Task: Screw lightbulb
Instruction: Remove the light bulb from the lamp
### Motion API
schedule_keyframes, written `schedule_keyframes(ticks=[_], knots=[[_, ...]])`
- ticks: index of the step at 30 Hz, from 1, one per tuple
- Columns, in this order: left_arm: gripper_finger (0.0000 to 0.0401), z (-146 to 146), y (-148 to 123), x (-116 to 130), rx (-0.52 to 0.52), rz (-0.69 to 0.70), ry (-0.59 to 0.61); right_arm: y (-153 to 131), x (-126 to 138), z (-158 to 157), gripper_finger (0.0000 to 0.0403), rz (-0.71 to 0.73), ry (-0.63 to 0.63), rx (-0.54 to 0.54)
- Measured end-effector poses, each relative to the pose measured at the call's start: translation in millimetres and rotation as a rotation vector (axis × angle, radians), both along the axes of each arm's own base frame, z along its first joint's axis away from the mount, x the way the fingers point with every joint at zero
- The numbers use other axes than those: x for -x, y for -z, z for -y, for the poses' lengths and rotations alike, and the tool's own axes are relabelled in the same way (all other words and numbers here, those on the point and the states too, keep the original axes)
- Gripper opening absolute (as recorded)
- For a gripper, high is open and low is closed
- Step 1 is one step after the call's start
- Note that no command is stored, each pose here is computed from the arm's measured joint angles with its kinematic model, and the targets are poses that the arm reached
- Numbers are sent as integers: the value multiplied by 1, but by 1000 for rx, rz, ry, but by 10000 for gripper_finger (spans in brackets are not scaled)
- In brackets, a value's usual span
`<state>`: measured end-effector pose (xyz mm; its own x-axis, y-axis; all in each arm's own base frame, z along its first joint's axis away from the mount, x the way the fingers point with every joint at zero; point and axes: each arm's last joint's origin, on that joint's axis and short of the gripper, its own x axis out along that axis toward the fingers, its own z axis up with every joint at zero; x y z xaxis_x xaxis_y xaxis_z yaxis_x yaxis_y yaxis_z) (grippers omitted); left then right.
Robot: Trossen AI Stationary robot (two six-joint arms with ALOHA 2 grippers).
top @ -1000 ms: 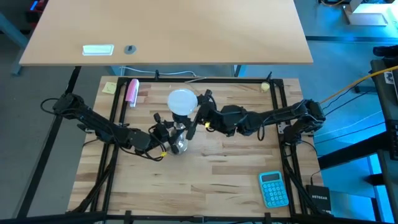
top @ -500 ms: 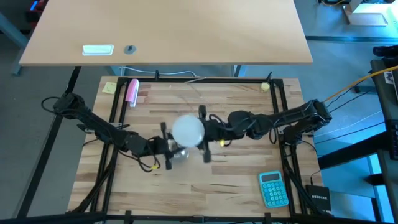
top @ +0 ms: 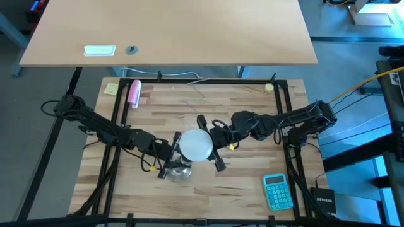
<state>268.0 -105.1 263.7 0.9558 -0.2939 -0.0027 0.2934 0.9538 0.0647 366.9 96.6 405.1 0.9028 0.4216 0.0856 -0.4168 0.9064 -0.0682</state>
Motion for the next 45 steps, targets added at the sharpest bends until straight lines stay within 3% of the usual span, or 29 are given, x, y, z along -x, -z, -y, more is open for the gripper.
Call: schedule_keyframes(ticks=[3, 9, 12, 14, 22, 26, 36, 42, 45], knots=[[129, 0, 0, 0, -3, 0, -36, -1, 0, 1, 161, 1, 33, -25], [129, -3, 0, 0, -19, 7, -129, 0, 0, 5, 329, -32, 154, -46], [129, -4, -1, 0, -17, 7, -198, -1, 5, 9, 381, -72, 241, -49], [129, -4, 0, 1, -20, 5, -281, -3, 10, 12, 392, -103, 303, -40], [129, -9, 0, 7, -78, -10, -753, 1, 19, 17, 357, -192, 580, -21], [129, -13, 2, 9, -88, -25, -885, 7, 7, 16, 339, -151, 632, -41], [130, -15, 4, 9, -69, -35, -925, 11, -21, 30, 312, 59, 739, -45], [129, -15, 4, 9, -73, -37, -929, 10, -24, 39, 292, 71, 732, -52], [130, -15, 4, 9, -84, -38, -930, 10, -24, 40, 257, 75, 713, -43]])
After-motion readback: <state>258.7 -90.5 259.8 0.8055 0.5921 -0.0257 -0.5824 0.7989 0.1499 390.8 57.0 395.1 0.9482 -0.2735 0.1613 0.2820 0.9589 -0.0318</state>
